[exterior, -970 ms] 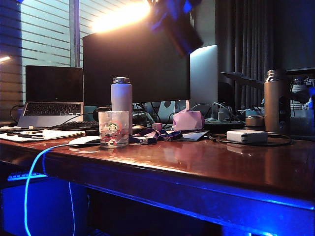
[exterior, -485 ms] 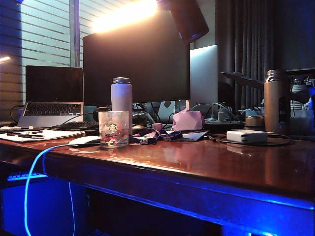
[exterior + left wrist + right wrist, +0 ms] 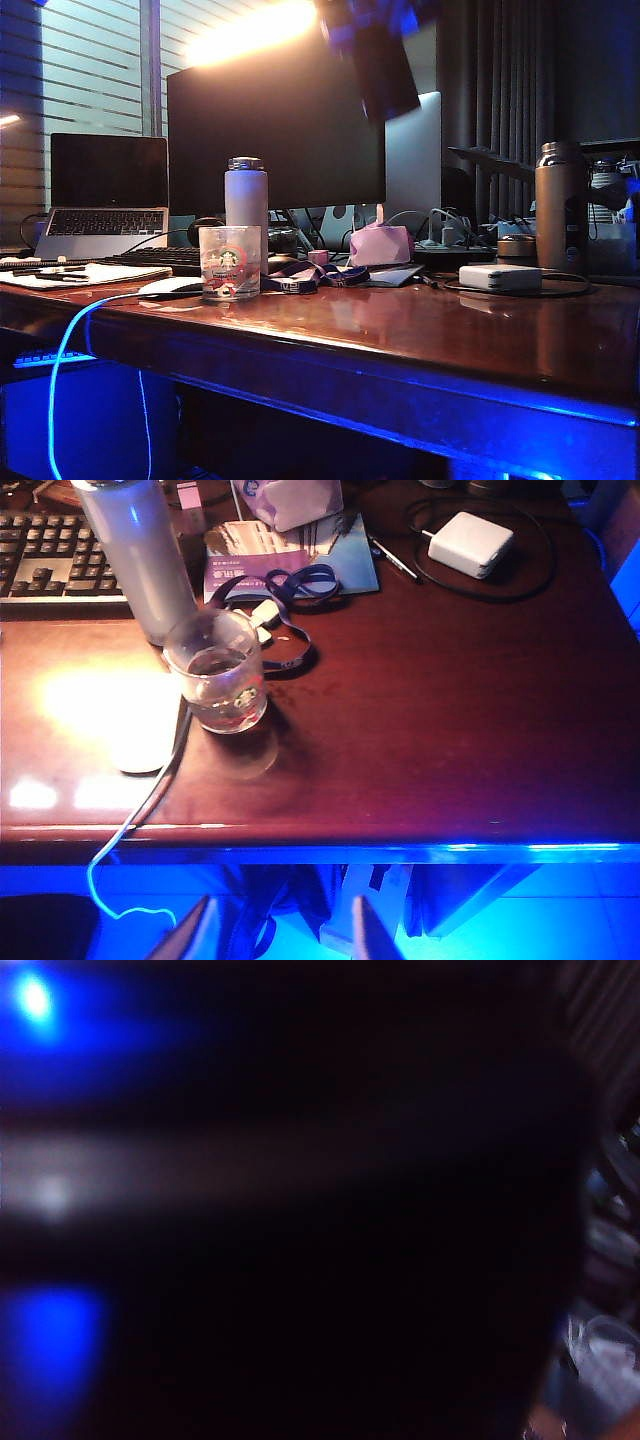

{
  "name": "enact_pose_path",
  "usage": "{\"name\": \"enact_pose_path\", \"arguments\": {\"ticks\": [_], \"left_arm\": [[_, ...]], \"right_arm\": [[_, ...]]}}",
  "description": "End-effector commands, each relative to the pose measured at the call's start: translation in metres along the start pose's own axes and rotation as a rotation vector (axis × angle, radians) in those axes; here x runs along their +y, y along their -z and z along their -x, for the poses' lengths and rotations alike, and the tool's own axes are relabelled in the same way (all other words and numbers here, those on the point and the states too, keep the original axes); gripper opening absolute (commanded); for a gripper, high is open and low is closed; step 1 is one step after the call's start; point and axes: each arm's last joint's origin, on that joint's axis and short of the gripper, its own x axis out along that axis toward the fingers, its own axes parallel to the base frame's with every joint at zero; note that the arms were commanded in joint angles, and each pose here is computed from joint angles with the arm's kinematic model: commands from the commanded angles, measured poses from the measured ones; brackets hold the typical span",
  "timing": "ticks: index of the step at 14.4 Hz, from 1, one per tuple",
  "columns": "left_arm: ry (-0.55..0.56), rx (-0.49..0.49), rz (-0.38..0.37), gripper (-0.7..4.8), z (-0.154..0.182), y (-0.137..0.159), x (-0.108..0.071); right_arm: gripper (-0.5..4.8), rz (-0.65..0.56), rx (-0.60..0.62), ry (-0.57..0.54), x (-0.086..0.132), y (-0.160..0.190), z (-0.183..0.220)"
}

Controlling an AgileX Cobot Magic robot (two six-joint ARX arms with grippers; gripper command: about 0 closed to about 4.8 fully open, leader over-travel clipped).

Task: Pick up the black thermos, pour a little water from inside into the glass cup, then place the black thermos back on the table.

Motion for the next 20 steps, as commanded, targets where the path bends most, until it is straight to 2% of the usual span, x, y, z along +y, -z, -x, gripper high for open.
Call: {"name": "enact_pose_path", "arguments": {"ticks": [1,5,9,12,20], "left_arm": [[0.003,-0.009,-0.003,1.85,0.001,-0.001,0.000],[0.002,-0.010,-0.003,1.85,0.001,-0.001,0.000],[0.003,-0.010,-0.003,1.85,0.001,-0.001,0.000],[0.003,-0.010,-0.003,1.85,0.001,-0.001,0.000],[0.003,-0.010,-0.003,1.85,0.001,-0.001,0.000]], "right_arm": [[1.06,-0.086,-0.160,0.021,-0.006,0.010,0.014],[1.06,-0.150,-0.101,0.007,-0.004,0.052,0.023],[1.06,-0.155,-0.037,-0.022,0.004,0.094,0.029],[1.06,-0.171,-0.091,-0.094,0.007,0.109,0.036],[1.06,-0.194,-0.094,-0.102,0.008,0.119,0.039]]}}
